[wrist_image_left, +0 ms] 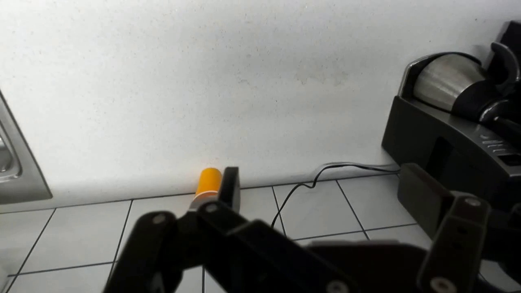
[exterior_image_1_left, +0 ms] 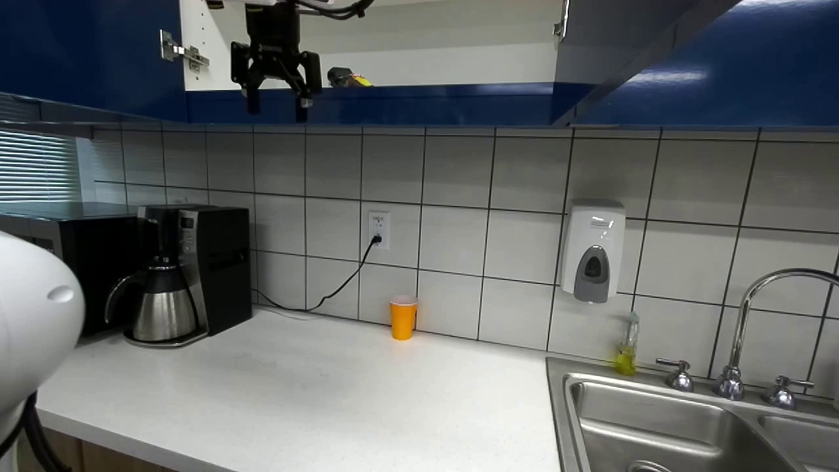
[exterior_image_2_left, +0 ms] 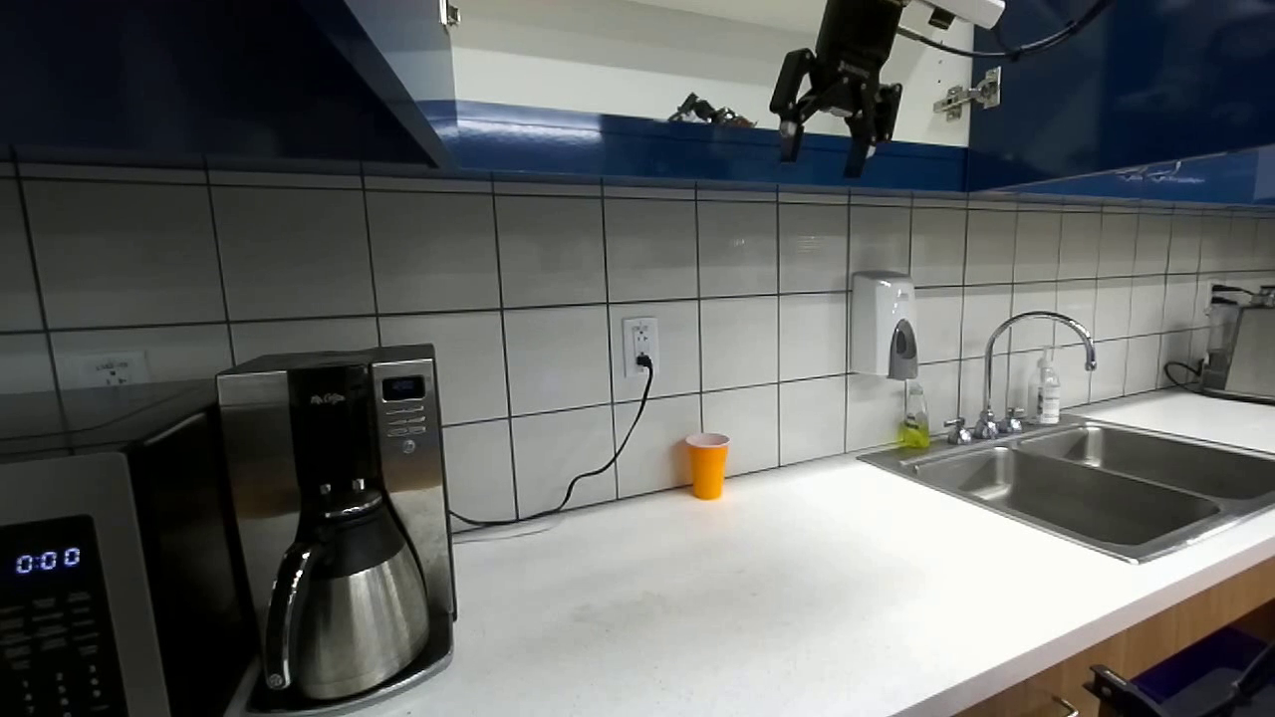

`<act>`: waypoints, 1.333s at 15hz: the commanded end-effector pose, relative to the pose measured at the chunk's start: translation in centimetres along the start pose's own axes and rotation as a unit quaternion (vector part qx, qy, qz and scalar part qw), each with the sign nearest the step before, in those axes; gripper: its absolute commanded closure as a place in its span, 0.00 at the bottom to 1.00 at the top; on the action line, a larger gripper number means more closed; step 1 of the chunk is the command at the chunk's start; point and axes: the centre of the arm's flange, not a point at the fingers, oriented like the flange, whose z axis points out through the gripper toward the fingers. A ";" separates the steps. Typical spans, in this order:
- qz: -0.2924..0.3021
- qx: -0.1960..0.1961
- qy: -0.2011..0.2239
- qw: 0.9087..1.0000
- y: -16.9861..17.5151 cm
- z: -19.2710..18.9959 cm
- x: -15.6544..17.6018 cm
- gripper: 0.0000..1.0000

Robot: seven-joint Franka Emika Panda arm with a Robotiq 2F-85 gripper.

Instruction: Put the black packet inside the cabinet

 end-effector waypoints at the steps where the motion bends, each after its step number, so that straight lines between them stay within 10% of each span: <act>1: 0.004 0.022 -0.038 0.999 0.1 1.5 -2.0 0.00; 20: 0.010 0.030 -0.136 0.990 0.1 7.8 -3.7 0.00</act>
